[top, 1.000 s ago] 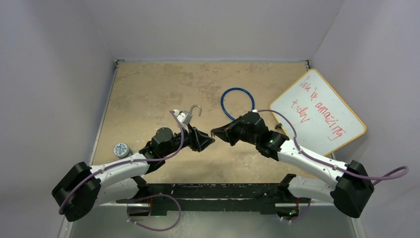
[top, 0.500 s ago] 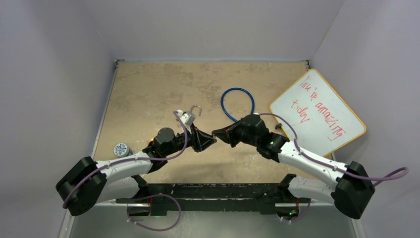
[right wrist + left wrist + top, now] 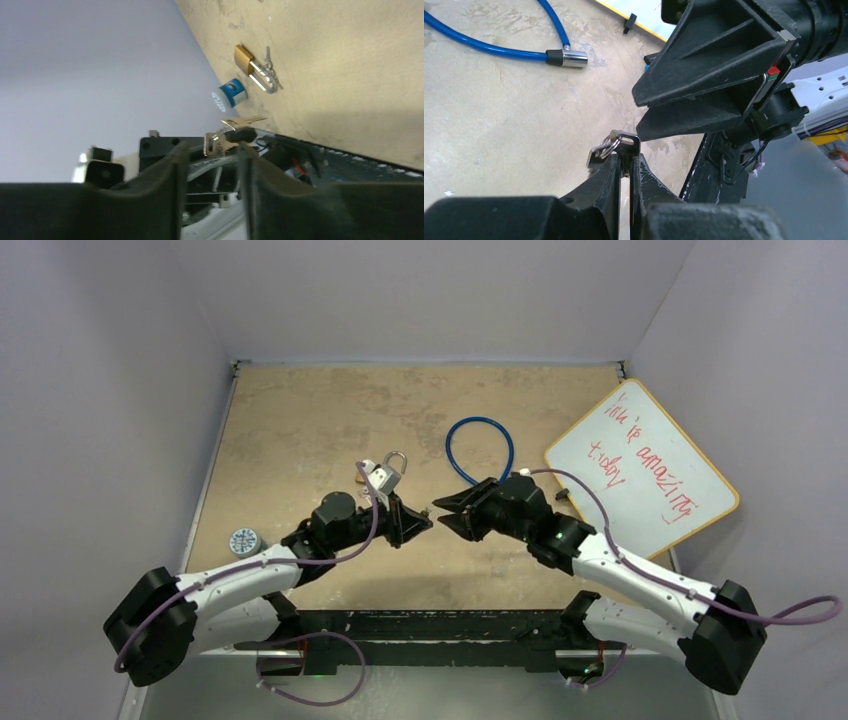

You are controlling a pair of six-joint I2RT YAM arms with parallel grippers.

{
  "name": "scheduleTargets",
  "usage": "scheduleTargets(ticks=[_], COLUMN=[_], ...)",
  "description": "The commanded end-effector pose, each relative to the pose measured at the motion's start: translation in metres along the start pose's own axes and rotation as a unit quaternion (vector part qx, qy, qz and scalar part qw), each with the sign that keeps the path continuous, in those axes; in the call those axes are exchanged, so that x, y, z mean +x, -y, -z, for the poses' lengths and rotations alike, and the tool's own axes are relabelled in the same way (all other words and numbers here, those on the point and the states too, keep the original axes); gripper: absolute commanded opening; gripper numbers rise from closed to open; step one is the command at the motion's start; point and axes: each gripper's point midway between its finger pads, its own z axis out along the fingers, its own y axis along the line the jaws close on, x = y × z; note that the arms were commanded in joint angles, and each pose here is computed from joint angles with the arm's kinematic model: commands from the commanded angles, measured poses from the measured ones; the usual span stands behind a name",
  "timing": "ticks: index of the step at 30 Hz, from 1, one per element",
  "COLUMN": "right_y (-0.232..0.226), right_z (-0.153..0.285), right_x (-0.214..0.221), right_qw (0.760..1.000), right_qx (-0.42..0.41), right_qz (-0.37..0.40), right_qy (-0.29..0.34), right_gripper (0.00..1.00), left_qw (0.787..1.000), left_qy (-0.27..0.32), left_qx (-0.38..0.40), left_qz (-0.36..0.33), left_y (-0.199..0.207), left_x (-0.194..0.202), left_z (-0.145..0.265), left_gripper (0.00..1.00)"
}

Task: Unlock with the key

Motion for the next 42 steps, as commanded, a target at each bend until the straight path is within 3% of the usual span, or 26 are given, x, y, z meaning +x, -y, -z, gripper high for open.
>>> scheduleTargets(ticks=[1, 4, 8, 11, 13, 16, 22, 25, 28, 31, 37, 40, 42], right_y=[0.006, -0.008, -0.051, -0.066, -0.065, -0.057, -0.047, -0.035, -0.026, -0.022, -0.025, -0.021, -0.016], right_z=[0.015, 0.028, 0.057, 0.069, 0.073, 0.069, 0.074, 0.079, 0.083, 0.087, 0.094, 0.097, 0.101], right_x=[-0.016, -0.013, 0.014, 0.028, 0.046, 0.063, 0.095, 0.103, 0.108, 0.110, 0.115, 0.119, 0.123], right_qw=[0.994, 0.971, 0.901, 0.816, 0.753, 0.685, 0.599, 0.577, 0.569, 0.564, 0.562, 0.554, 0.542], right_qx=[-0.009, -0.048, -0.161, -0.193, -0.219, -0.248, -0.306, -0.330, -0.346, -0.357, -0.374, -0.380, -0.389], right_qz=[0.096, 0.227, 0.403, 0.545, 0.619, 0.678, 0.712, 0.707, 0.698, 0.694, 0.686, 0.681, 0.676], right_qy=[0.048, 0.047, 0.021, 0.005, -0.044, -0.097, -0.203, -0.240, -0.263, -0.271, -0.273, -0.292, -0.312], right_gripper=[0.54, 0.74, 0.78, 0.76, 0.74, 0.72, 0.62, 0.52, 0.49, 0.51, 0.67, 0.67, 0.61], left_qw=[0.998, 0.994, 0.985, 0.978, 0.972, 0.959, 0.942, 0.938, 0.937, 0.933, 0.931, 0.931, 0.930], left_qy=[-0.047, -0.093, -0.161, -0.198, -0.223, -0.254, -0.286, -0.289, -0.285, -0.291, -0.295, -0.294, -0.294], left_qx=[-0.002, -0.007, 0.008, 0.043, 0.072, 0.127, 0.177, 0.190, 0.200, 0.212, 0.214, 0.217, 0.221], left_qz=[-0.044, -0.054, -0.053, -0.043, -0.034, -0.016, 0.001, 0.002, -0.001, 0.004, 0.001, -0.001, 0.000], left_y=[0.011, 0.017, 0.032, 0.052, 0.065, 0.089, 0.113, 0.120, 0.125, 0.128, 0.128, 0.128, 0.130], left_x=[-0.010, -0.010, -0.005, -0.007, -0.007, -0.008, -0.012, -0.017, -0.021, -0.019, -0.017, -0.017, -0.018], left_z=[0.010, 0.022, 0.038, 0.046, 0.052, 0.061, 0.076, 0.080, 0.083, 0.085, 0.087, 0.087, 0.087], left_gripper=[0.00, 0.00, 0.00, 0.00, 0.00, 0.00, 0.00, 0.00, 0.00, 0.00, 0.00, 0.00, 0.00])
